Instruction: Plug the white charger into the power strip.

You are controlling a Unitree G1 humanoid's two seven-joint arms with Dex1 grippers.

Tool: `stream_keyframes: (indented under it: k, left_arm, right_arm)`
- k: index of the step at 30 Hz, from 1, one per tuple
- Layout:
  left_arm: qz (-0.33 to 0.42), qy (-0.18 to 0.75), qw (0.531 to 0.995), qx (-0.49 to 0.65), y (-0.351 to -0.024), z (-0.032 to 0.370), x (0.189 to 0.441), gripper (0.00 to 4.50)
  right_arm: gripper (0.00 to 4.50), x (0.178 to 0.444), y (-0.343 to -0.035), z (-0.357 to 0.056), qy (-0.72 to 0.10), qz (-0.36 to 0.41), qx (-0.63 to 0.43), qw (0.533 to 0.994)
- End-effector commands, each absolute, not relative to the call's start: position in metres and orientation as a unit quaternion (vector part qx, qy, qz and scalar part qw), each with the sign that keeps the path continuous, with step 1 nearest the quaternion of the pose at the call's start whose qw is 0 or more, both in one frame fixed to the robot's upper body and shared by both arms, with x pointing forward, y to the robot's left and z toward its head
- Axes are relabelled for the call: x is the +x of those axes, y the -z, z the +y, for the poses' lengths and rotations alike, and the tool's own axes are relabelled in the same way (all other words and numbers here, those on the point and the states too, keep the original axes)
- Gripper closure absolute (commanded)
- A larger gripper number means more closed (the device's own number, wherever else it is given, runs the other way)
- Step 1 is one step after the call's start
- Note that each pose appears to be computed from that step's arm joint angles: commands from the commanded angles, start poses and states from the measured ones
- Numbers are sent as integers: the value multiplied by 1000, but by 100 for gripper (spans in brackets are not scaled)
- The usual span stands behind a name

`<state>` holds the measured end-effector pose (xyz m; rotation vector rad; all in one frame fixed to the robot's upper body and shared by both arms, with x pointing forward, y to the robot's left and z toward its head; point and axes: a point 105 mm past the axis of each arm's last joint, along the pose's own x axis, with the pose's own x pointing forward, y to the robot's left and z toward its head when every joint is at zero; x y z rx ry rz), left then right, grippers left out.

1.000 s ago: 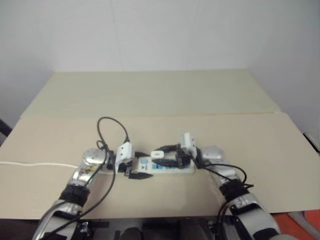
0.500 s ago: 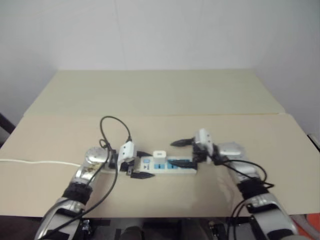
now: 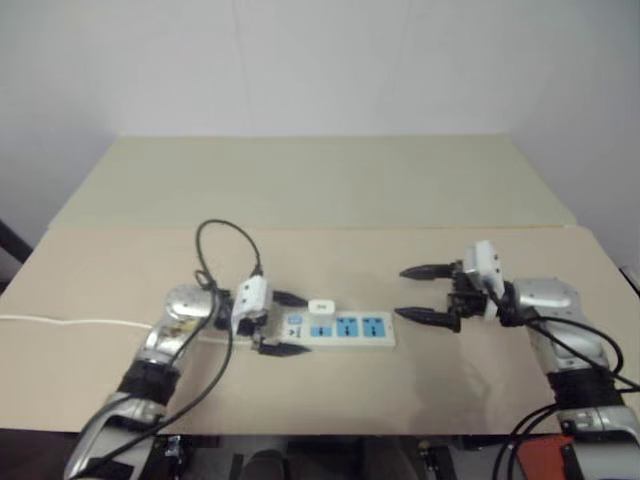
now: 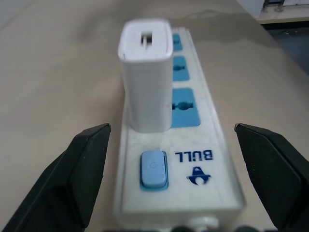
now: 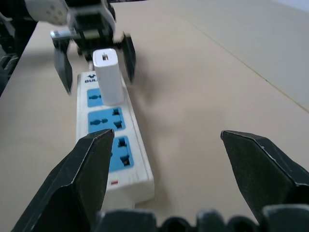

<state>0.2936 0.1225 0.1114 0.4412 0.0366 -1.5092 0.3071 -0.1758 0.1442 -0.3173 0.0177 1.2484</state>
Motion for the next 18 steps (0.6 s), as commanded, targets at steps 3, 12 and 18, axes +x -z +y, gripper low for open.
stream_keyframes:
  k: [3,12,18]
  left_arm:
    - [-2,637,735,231,-165,174,277,2]
    - [39,532,804,263,-174,232,268,2]
    - [37,550,798,245,-169,216,259,2]
  right_arm:
    - [24,298,-173,-210,-537,-20,-169,826]
    - [24,288,-169,-264,-448,15,-186,874]
    - [24,275,-162,-268,-426,26,-181,886]
